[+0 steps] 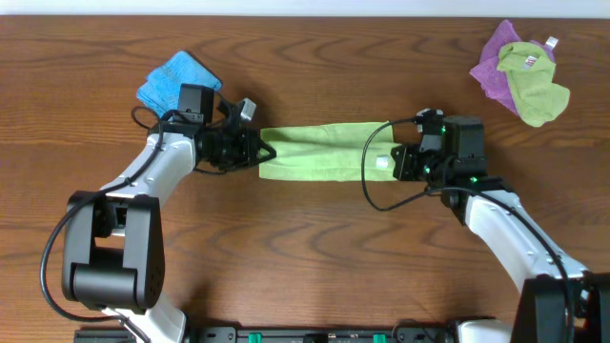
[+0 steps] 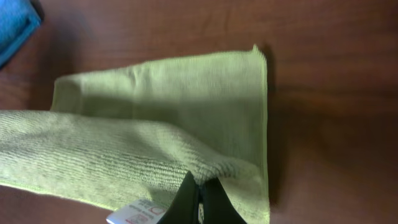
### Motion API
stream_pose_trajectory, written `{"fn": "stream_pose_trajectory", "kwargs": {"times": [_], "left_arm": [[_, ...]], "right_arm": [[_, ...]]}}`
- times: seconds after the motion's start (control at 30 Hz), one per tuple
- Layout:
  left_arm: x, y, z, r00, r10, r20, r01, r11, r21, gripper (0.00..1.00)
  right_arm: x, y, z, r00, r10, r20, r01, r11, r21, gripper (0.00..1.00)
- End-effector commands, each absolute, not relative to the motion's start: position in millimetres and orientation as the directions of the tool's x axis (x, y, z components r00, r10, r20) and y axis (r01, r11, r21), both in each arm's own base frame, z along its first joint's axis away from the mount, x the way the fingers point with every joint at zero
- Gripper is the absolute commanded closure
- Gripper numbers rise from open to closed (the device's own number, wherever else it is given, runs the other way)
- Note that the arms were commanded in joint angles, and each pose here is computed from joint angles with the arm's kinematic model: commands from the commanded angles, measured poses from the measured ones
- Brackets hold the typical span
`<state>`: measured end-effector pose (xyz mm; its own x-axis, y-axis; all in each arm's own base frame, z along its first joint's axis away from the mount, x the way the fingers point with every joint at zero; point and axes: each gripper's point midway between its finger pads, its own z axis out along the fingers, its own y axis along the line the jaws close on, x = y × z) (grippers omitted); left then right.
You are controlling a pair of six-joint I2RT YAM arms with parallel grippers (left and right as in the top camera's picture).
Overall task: Fold the cloth
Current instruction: 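Lay the towel back down, folding it in half toward the robot, then regrasp the folded strip ends with both grippers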
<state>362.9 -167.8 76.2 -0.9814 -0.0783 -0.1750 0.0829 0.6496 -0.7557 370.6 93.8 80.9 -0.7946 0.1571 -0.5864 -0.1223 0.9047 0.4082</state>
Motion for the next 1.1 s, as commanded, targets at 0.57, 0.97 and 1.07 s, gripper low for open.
{"fn": "stream_pose_trajectory", "kwargs": {"times": [0.57,0.97,1.07], "left_arm": [[414.2,-158.7,50.3,-0.922,-0.255,-0.292,-0.031,0.799,-0.601,0.94],[420.7,-156.0,26.2,-0.920,-0.282,-0.271,-0.073,0.805,-0.589,0.94],[421.6,-153.4,24.5,-0.918,-0.286,-0.276,-0.080,0.813,-0.577,0.94]], "right_arm": [[435.4,87.0,60.9,-0.782,0.167,-0.600,-0.077,0.930,0.359,0.99],[439.2,81.3,38.6,-0.803,0.156,-0.576,-0.050,0.944,0.325,0.97],[440.0,80.9,31.3,-0.807,0.155,-0.569,-0.046,0.946,0.322,0.92]]}}
